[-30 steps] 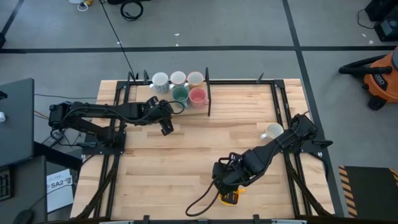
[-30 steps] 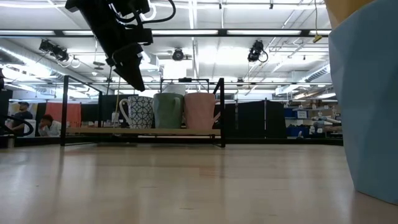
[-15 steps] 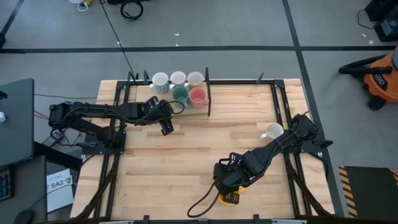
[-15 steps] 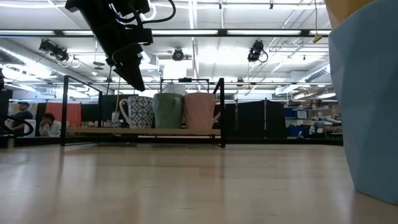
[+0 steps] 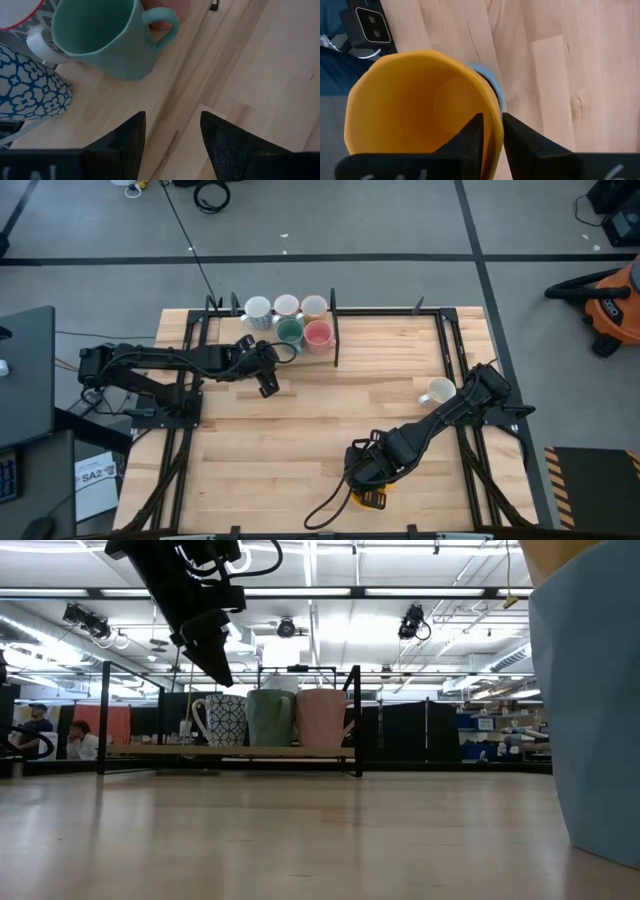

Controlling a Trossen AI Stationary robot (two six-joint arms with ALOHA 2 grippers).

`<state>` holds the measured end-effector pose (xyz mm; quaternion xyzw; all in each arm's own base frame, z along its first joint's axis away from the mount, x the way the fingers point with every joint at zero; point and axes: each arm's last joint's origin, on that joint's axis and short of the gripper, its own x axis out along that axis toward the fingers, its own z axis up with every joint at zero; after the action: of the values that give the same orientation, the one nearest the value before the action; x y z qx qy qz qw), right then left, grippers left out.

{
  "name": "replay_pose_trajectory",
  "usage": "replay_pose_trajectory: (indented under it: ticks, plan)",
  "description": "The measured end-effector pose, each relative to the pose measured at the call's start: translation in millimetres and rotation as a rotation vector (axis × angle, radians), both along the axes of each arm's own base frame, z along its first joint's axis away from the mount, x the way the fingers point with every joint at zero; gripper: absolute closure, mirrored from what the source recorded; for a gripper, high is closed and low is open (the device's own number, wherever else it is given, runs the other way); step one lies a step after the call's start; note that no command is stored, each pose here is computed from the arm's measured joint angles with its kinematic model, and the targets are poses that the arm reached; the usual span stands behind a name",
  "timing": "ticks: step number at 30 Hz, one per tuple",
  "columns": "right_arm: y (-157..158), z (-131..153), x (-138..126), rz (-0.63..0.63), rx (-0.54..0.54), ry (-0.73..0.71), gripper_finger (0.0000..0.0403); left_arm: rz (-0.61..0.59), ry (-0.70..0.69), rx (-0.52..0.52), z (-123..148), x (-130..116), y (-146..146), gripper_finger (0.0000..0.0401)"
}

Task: Place coffee mugs
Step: Put the yellow mug on the shelf

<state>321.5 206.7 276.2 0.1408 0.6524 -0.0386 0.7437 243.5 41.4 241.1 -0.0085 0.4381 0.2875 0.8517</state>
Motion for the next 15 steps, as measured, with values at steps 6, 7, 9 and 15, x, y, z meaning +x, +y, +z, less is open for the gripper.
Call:
replay_pose_trajectory:
  ticks: [6, 7, 9, 15]
  plan:
    - [-0.3, -0.4, -0.1, 0.001, -0.003, 0.003, 0.0371, 0.001, 0.000, 0.000, 0.0, 0.0, 0.0, 0.0204]
    - [-0.3, -0.4, -0.1, 0.000, -0.002, 0.003, 0.0372, 0.000, 0.000, 0.000, 0.0, 0.0, 0.0, 0.0204]
    - [-0.3, -0.4, 0.0, 0.000, -0.002, 0.002, 0.0372, 0.000, 0.000, 0.000, 0.0, 0.0, 0.0, 0.0204]
    - [-1.1, -0.4, 0.6, -0.002, 0.002, 0.003, 0.0369, 0.001, -0.001, 0.000, 0.0, 0.0, 0.0, 0.0204]
